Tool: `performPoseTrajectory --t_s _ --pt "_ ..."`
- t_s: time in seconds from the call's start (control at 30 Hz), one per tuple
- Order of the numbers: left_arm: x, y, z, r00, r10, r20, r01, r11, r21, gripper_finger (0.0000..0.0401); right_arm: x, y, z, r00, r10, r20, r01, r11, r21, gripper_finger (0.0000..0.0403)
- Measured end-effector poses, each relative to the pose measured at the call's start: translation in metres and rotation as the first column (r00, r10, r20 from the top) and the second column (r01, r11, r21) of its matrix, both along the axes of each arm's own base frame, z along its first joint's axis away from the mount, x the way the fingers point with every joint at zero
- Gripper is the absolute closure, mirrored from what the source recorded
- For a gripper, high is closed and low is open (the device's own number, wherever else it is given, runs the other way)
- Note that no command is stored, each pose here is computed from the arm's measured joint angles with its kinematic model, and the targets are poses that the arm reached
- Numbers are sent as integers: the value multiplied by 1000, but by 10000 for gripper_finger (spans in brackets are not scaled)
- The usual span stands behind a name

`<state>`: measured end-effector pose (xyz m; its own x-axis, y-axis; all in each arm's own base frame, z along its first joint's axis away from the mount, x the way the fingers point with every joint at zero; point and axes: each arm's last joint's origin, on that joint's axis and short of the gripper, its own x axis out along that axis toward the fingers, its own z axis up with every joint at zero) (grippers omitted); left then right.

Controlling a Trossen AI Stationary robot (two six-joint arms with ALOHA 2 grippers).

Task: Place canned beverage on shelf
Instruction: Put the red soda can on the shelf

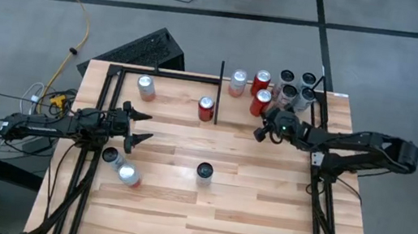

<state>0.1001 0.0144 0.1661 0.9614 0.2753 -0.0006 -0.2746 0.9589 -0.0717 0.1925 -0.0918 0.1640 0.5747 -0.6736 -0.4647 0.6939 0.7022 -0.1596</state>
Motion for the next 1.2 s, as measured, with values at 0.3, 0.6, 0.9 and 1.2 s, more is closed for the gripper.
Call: performPoseTrajectory --t_s 0.3,0.6,0.9,1.2 --pt "0 0 0 1000 0 0 0 1000 0 74 3 6 7 995 -25 -93 27 999 19 387" --pt "0 0 0 1000 0 0 0 1000 0 74 5 5 11 994 -68 -84 66 998 -24 387" --pt "0 0 0 1000 0 0 0 1000 0 74 6 0 16 995 -85 -51 82 995 -63 387" --pt "0 0 0 1000 0 0 0 1000 0 74 4 -5 17 993 -107 -43 104 992 -70 387"
